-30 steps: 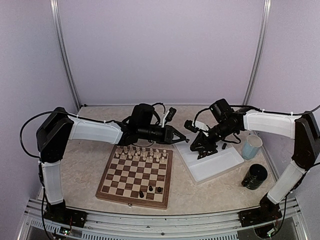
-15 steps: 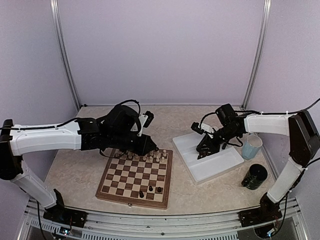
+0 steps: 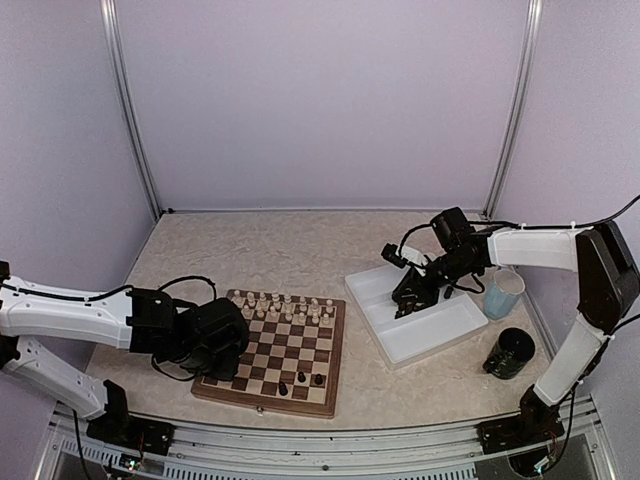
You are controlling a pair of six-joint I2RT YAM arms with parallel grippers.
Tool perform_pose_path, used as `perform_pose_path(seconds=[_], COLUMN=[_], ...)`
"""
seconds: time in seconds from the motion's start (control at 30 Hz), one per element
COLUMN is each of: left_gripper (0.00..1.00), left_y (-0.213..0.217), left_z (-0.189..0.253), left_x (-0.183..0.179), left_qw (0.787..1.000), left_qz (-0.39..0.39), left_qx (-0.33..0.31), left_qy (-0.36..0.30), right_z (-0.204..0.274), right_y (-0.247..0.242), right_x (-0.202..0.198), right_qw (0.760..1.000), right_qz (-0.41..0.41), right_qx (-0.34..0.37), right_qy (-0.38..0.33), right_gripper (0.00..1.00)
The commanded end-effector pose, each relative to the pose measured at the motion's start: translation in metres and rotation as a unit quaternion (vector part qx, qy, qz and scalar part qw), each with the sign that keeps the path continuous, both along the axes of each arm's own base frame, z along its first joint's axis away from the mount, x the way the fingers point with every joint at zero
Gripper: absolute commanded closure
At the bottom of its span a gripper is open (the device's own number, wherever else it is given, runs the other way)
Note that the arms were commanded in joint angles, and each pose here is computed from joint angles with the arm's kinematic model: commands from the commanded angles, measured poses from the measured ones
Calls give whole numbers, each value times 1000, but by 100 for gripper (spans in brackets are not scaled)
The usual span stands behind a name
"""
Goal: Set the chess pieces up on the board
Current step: Place the rook at h8.
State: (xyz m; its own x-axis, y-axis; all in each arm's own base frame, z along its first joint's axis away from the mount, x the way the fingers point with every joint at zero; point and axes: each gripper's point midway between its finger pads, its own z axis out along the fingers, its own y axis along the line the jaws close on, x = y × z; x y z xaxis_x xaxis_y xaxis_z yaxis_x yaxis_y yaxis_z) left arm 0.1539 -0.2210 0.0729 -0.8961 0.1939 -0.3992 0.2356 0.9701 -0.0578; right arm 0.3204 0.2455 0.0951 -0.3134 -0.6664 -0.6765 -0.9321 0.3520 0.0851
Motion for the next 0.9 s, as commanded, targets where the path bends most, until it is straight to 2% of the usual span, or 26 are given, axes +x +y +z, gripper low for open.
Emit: perform_pose_path(seconds=[0.0, 0.27, 0.73, 0.87], left_gripper=[100, 100, 100, 90], left_y=[28, 48, 68, 66], left_z=[-4, -13, -20, -21], left_x=[-9, -20, -13, -13], left_qw=[998, 996, 992, 993], left_qz=[61, 86, 118, 112], left_qx=[7, 3, 33, 36], left_qy=[4, 17, 6, 8], right_z=[5, 5, 4, 3], right_y=[-3, -3, -1, -1], right_x=[2, 2, 0, -1], right_qw=[1000, 1000, 1000, 1000], right_qz=[1, 1, 4, 5], right_qx=[1, 2, 5, 5], right_qy=[-17, -17, -10, -8], right_gripper=[92, 92, 91, 91])
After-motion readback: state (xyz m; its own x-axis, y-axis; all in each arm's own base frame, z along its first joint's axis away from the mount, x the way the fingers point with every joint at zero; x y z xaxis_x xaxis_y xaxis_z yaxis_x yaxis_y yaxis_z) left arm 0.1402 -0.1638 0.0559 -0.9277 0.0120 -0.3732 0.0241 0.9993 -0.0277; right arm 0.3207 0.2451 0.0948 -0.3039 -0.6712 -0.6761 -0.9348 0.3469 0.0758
